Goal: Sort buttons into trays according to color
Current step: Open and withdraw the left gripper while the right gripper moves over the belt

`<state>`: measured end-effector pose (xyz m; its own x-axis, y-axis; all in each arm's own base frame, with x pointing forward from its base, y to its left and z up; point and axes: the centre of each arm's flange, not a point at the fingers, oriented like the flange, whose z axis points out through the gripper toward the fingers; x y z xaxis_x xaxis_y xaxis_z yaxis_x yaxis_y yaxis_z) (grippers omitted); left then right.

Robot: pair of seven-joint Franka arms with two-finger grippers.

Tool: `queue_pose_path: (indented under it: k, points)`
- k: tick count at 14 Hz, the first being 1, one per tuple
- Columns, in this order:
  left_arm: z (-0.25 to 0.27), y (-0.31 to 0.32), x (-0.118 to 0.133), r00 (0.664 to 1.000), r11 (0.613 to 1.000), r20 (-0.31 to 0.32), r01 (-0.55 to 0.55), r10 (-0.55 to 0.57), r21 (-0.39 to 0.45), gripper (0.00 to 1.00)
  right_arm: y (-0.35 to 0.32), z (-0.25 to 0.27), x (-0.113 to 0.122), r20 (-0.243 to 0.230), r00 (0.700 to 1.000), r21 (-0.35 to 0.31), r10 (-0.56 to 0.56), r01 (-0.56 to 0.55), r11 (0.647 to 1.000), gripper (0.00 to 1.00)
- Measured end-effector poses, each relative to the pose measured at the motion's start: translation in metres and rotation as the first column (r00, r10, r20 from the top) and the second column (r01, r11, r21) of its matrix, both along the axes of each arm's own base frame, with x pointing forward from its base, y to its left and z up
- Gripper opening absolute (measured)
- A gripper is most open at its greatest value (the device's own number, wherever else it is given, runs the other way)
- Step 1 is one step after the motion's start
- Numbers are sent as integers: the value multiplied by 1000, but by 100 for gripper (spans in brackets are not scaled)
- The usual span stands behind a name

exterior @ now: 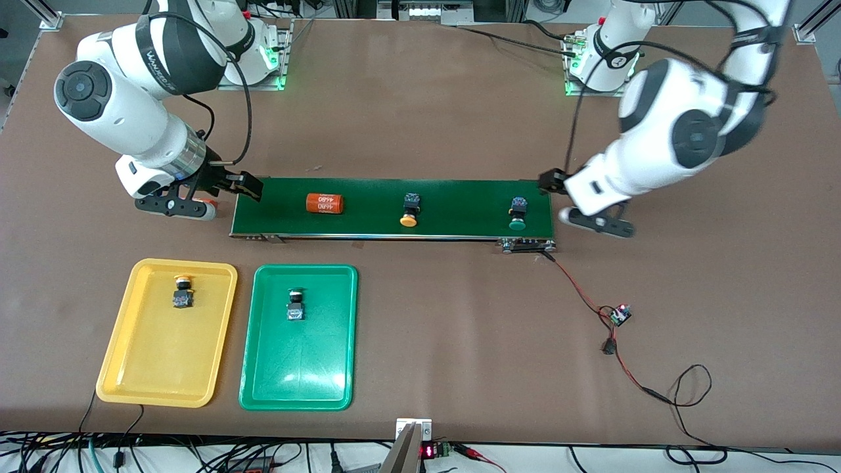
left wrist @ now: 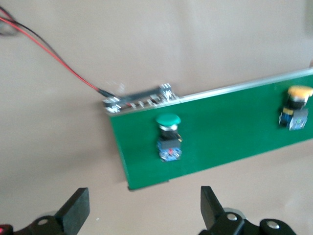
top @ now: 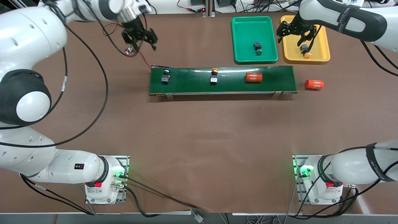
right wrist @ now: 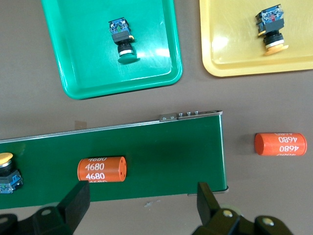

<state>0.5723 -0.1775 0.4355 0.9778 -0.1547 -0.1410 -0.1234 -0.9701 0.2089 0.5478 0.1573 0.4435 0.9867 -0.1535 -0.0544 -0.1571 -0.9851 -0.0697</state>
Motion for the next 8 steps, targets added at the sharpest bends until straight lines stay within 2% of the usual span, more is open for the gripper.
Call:
queue_pose_path:
  k: [3,6,8]
  points:
    - [35,56,27,994,996,58,-89,90,-5,100,4,-6,-1,12,1000,5,3,-3,1000,97]
    - [72,87,33,995,989,82,-69,59,130,100,12,-26,-7,45,999,14,-7,6,1000,97]
    - [108,103,31,995,983,69,-80,70,168,100,18,-43,-14,54,998,30,-28,26,999,97]
